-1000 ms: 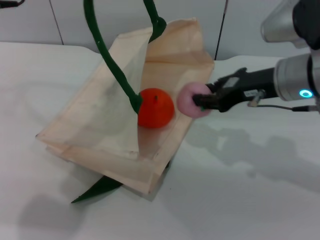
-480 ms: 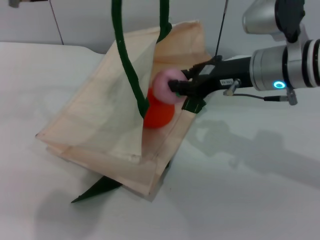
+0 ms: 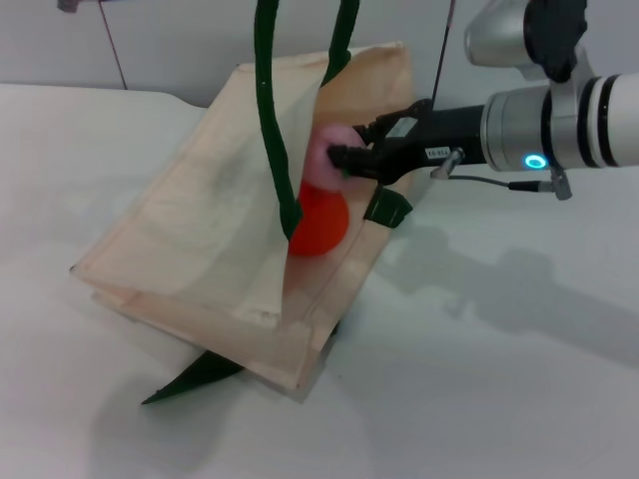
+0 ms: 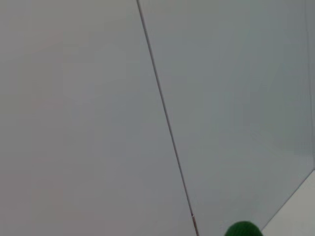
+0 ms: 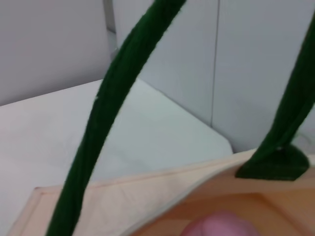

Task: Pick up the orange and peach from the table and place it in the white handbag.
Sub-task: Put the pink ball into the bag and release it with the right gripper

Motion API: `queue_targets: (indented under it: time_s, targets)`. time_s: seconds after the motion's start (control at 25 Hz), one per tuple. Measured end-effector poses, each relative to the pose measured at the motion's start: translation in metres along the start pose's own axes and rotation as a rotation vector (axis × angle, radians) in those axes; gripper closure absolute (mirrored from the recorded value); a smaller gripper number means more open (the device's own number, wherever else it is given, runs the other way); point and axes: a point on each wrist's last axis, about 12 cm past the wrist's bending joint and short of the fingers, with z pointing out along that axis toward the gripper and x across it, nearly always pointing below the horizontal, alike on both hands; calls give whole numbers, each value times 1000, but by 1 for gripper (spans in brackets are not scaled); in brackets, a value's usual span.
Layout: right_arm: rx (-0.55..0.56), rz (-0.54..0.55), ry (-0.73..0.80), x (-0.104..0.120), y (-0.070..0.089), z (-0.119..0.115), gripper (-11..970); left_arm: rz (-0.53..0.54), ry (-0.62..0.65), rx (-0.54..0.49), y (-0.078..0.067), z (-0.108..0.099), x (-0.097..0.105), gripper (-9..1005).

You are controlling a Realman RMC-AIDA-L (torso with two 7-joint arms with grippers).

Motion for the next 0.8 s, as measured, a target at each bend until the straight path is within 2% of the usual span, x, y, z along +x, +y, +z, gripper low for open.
queue_targets:
  time_s: [0.36, 0.8]
  targets:
    - [47, -16, -1, 0, -8, 4, 632, 23, -7, 21, -8, 2, -5, 845]
    - [22, -37, -4, -1, -6, 10, 632, 29, -17, 43, -13, 3, -8, 843]
